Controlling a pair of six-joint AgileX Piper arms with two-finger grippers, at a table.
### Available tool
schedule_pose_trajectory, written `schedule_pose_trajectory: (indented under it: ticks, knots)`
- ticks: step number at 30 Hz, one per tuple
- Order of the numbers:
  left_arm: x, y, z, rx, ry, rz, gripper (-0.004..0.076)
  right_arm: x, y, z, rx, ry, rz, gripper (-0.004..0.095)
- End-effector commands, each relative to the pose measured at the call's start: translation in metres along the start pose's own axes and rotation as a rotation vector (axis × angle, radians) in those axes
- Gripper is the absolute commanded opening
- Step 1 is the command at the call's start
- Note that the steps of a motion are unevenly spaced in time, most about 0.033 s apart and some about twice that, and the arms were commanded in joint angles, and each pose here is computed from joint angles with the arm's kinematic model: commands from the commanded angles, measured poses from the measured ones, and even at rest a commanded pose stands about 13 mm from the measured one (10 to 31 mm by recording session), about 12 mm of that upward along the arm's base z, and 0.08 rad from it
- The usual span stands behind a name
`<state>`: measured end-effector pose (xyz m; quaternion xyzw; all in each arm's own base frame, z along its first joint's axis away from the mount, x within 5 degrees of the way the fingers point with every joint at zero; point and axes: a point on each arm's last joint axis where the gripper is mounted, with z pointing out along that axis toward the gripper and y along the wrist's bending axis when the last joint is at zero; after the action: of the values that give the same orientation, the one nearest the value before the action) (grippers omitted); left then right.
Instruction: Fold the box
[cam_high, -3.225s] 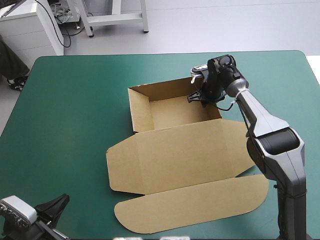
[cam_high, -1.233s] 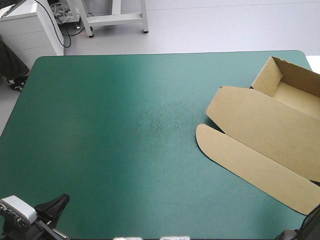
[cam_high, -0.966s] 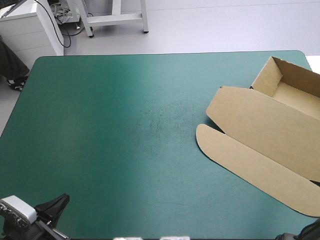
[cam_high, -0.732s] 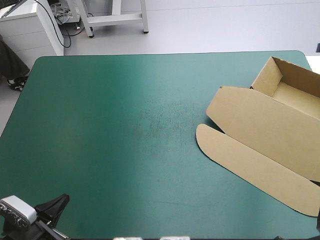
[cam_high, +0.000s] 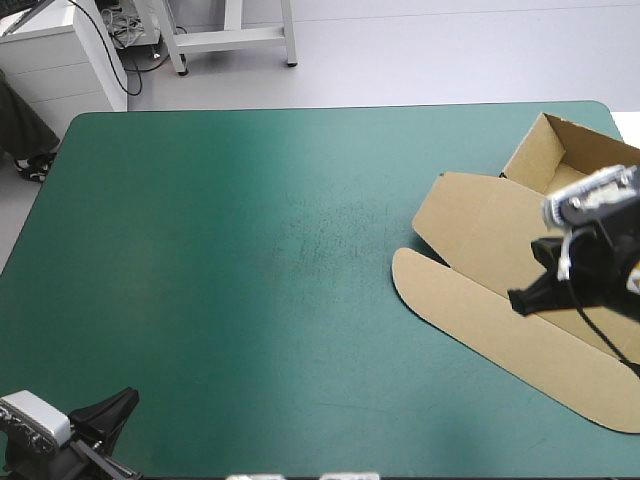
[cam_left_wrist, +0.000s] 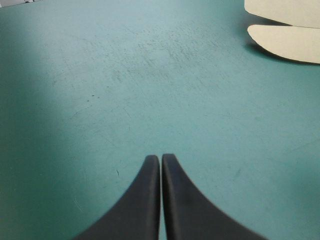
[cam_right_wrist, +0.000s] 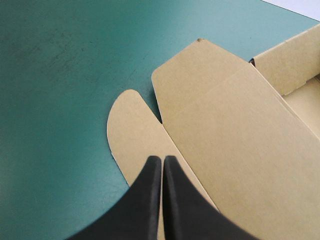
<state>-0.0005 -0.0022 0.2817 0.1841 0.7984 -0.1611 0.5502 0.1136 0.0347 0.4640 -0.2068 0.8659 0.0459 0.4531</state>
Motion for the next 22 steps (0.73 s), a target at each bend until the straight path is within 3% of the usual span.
schedule_pose_trajectory:
  ticks: [1, 14, 22]
  knots:
    - [-0.012, -0.001, -0.006, 0.013, -0.1, -0.009, -0.0008, 0.03, 0.005, -0.012, 0.045, -0.14, -0.007, -0.0005]
    - [-0.012, -0.001, -0.006, 0.013, -0.1, -0.009, -0.0008, 0.162, 0.028, 0.019, 0.057, -0.188, 0.003, -0.0005]
    - [-0.012, -0.001, -0.006, 0.013, -0.1, -0.009, -0.0008, 0.187, 0.032, 0.028, 0.066, -0.25, 0.008, -0.0005]
